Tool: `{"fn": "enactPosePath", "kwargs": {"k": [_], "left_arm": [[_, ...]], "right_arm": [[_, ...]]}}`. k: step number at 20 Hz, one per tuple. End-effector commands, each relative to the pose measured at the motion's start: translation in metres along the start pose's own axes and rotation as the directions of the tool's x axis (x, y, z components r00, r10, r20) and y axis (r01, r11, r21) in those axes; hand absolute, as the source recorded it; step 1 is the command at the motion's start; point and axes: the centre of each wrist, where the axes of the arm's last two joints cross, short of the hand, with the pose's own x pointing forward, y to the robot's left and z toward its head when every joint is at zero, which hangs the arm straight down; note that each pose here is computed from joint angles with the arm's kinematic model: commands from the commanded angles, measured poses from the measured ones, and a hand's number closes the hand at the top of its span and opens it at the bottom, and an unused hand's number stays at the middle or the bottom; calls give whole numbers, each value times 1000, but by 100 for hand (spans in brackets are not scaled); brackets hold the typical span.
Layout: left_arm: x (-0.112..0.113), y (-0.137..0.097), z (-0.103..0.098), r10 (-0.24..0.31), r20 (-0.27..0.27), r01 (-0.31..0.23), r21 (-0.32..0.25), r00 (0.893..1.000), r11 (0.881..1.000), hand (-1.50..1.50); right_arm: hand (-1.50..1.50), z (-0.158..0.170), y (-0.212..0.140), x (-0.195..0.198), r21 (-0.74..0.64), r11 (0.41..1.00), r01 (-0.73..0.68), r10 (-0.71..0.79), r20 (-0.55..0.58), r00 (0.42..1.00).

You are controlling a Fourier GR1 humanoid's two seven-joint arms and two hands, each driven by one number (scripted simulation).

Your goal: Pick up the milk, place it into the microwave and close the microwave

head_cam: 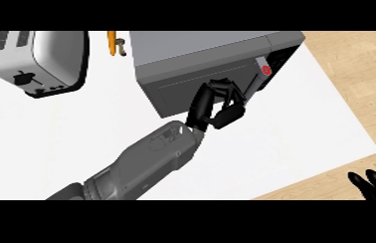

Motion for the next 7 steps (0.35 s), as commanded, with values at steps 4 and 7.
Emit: {"fn": "enactPosePath", "kwargs": {"k": [4, 7], "left_arm": [[3, 18, -22, -28, 13, 27, 100, 1000, 995, 150], [8, 16, -26, -25, 40, 21, 102, 999, 995, 150]], "right_arm": [[-150, -2, 3, 5, 23, 1000, 8, -8, 9, 1000], [-150, -3, 1, 3, 29, 999, 18, -18, 0, 1000]]}}
